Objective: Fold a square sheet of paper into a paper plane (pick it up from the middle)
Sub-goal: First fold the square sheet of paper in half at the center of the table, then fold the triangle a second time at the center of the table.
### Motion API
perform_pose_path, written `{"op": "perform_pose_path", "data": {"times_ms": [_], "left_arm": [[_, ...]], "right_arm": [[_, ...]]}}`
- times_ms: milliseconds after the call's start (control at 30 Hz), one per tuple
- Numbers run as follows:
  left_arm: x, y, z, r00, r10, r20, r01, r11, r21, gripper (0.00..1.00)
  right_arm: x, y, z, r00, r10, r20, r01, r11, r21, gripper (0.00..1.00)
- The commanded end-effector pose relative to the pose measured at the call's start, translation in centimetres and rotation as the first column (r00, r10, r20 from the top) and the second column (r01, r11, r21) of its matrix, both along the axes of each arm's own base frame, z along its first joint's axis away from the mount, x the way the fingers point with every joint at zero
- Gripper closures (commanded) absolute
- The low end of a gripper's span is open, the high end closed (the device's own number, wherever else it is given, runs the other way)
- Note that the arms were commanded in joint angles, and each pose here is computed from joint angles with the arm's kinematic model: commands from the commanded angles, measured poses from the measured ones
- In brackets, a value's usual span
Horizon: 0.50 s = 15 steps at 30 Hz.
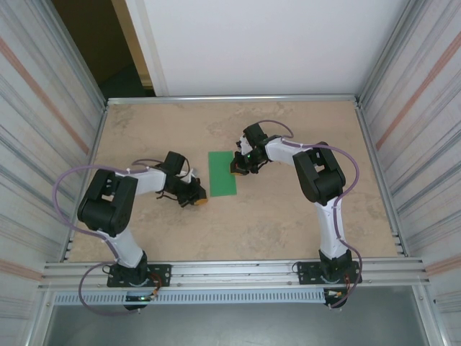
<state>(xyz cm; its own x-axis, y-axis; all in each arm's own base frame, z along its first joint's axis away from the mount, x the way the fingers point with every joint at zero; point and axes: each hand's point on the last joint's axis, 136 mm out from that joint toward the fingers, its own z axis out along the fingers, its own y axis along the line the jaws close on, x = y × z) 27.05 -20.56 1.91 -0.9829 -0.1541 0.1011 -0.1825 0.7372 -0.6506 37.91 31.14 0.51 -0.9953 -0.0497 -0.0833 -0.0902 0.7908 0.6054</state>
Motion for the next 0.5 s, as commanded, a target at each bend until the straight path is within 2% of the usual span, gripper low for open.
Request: {"op": "perform_pose_path", "data": {"times_ms": [0,100,267,367,467], "left_arm": [[2.0,-0.5,3.1,0.998,0.035,0.050,-0.034,0.999,-0.022,1.00],[4.3,-1.5,5.3,0.991,0.056,0.124,-0.049,0.997,-0.061,0.98],[7.3,-2.9,6.2,0.978,0.081,0.190,-0.064,0.993,-0.096,0.90],[8.2,-4.2,6.2,0.976,0.063,0.207,-0.041,0.993,-0.109,0.86],[8.9,-5.3,5.8,0.977,0.043,0.207,-0.020,0.993,-0.113,0.84]], "right_arm": [[-8.3,-7.7,-9.3,0.951,-0.074,-0.300,-0.051,0.919,-0.390,1.00],[-6.3,-5.6,-5.7,0.968,-0.070,-0.242,-0.007,0.952,-0.306,0.96],[-1.9,-1.3,2.8,0.991,-0.083,-0.108,0.077,0.995,-0.061,0.81],[-1.3,-0.4,6.1,0.993,-0.104,-0.061,0.106,0.994,0.029,0.71],[-1.8,-1.3,7.0,0.988,-0.151,-0.030,0.152,0.987,0.043,0.63]]}}
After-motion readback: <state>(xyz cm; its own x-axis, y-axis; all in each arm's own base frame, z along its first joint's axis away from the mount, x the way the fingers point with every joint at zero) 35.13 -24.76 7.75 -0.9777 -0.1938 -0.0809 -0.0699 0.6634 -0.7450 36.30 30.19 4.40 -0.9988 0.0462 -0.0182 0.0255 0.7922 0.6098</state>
